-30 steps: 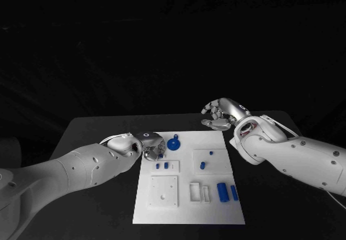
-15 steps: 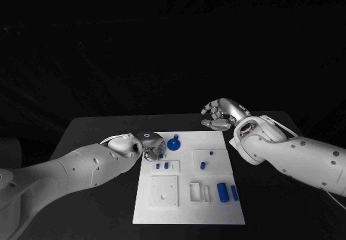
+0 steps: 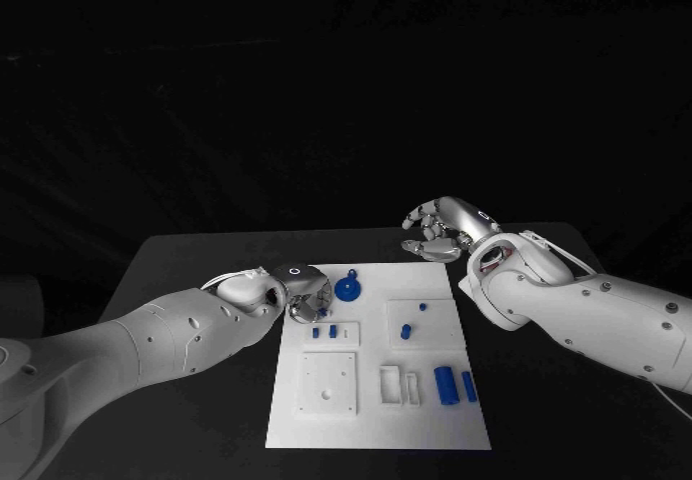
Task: Assemble the parts on the task board
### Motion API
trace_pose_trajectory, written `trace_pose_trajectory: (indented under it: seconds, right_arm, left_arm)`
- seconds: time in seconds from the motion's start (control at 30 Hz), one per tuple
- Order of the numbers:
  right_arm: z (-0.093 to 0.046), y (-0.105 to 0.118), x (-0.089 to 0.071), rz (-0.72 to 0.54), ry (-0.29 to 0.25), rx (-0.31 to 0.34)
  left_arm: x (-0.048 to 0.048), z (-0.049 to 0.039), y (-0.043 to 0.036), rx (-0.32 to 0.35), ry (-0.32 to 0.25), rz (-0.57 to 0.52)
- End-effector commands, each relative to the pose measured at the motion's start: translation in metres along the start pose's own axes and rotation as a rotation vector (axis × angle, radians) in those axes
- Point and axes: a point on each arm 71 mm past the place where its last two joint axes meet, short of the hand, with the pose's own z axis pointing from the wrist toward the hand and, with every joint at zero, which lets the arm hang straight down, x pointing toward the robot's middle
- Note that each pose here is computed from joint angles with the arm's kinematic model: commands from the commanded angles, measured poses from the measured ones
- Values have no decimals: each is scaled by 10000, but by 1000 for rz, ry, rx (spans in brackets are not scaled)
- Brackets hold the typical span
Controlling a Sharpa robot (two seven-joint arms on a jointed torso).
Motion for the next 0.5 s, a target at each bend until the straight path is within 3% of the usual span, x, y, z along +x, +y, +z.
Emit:
trace_pose_trajectory:
  seconds: [0.03, 0.5]
  right_arm:
    - [5, 15, 5, -4, 10, -8]
    - [14, 12, 9, -3, 12, -6]
  left_arm:
    - [315, -48, -47, -6, 128, 2]
    - [265, -90, 21, -36, 44, -35]
